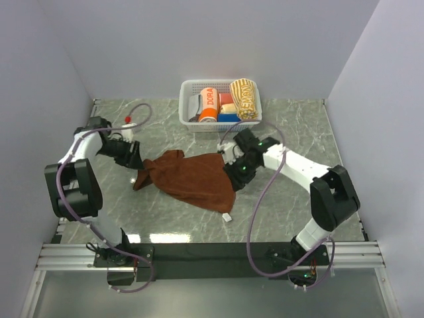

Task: Roll the towels
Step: Move the towel to the center of the board, then flatten the towel

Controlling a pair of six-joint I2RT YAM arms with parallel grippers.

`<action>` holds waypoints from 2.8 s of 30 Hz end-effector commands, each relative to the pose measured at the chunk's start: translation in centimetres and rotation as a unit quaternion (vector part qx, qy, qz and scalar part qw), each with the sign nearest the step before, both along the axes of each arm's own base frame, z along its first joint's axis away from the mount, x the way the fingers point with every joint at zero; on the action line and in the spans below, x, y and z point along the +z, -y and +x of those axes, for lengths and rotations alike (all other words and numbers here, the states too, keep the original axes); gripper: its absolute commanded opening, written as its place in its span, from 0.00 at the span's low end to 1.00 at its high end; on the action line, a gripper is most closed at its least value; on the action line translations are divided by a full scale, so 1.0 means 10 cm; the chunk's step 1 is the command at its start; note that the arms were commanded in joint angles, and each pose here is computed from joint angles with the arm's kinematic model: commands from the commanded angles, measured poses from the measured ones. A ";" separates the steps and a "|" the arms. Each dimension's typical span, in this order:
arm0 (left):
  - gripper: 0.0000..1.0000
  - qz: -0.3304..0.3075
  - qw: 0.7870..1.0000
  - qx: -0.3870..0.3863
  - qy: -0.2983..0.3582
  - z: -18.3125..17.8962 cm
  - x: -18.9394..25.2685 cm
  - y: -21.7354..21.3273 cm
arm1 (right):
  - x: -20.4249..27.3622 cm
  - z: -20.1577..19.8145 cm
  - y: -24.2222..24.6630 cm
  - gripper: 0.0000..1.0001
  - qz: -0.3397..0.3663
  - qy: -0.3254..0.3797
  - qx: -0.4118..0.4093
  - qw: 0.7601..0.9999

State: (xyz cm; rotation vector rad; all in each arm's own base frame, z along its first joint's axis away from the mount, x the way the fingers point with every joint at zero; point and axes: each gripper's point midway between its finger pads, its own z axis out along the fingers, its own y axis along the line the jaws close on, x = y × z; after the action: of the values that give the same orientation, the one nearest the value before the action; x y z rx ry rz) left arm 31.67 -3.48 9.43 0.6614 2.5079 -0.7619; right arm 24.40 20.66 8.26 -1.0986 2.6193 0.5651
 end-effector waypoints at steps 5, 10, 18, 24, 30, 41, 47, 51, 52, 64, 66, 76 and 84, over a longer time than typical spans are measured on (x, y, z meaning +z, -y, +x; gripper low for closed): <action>0.62 -0.044 0.995 0.088 -0.009 0.17 0.17 -0.37 | -0.18 -0.14 -0.27 0.45 -0.056 0.101 0.102 0.988; 0.77 -0.035 0.994 0.093 -0.037 -0.01 0.04 -0.39 | -0.35 -0.35 -0.41 0.60 -0.072 0.096 0.151 0.981; 0.76 -0.002 0.995 0.079 -0.067 -0.35 -0.19 -0.41 | -0.53 -0.60 -0.56 0.68 -0.075 0.080 0.190 0.976; 0.70 0.025 0.994 0.073 -0.078 -0.46 -0.41 -0.47 | -0.78 -0.58 -0.52 0.69 -0.113 0.085 0.182 0.973; 0.46 0.026 0.992 0.080 -0.096 -0.42 -0.52 -0.49 | -0.83 -0.43 -0.47 0.21 -0.139 0.108 0.154 0.972; 0.15 -0.007 0.997 0.054 -0.052 -0.22 -0.16 -0.43 | 0.10 0.18 -0.13 0.00 -0.079 0.164 0.059 0.982; 0.71 0.009 0.999 0.015 -0.048 -0.42 -0.30 -0.34 | 0.22 0.23 0.07 0.00 -0.089 0.192 0.044 0.976; 0.71 -0.002 0.998 -0.024 -0.064 -0.59 -0.38 -0.05 | 0.24 0.22 0.20 0.00 -0.091 0.182 0.022 0.979; 0.71 -0.005 0.997 -0.035 -0.067 -0.63 -0.40 0.00 | 0.27 0.22 0.19 0.00 -0.088 0.183 0.021 0.979; 0.52 0.004 0.995 -0.057 -0.082 -0.65 -0.64 0.37 | 0.56 0.33 0.19 0.00 -0.067 0.203 -0.002 0.977; 0.42 -0.006 0.995 -0.048 -0.082 -0.57 -0.61 0.42 | 0.57 0.35 0.23 0.00 -0.071 0.206 -0.007 0.976; 0.01 -0.030 0.999 -0.018 -0.032 -0.36 0.00 0.16 | 0.95 0.50 0.51 0.00 -0.056 0.254 -0.040 0.965; 0.66 0.027 0.995 -0.093 0.020 -0.65 -0.05 0.49 | 0.78 0.42 0.52 0.00 -0.059 0.230 -0.039 0.971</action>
State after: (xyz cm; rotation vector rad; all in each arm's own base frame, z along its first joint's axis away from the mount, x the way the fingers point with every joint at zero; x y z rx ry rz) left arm 26.61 -6.31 8.79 0.8310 2.5046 -0.7851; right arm 28.59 15.48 15.72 -1.0145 2.3041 0.1091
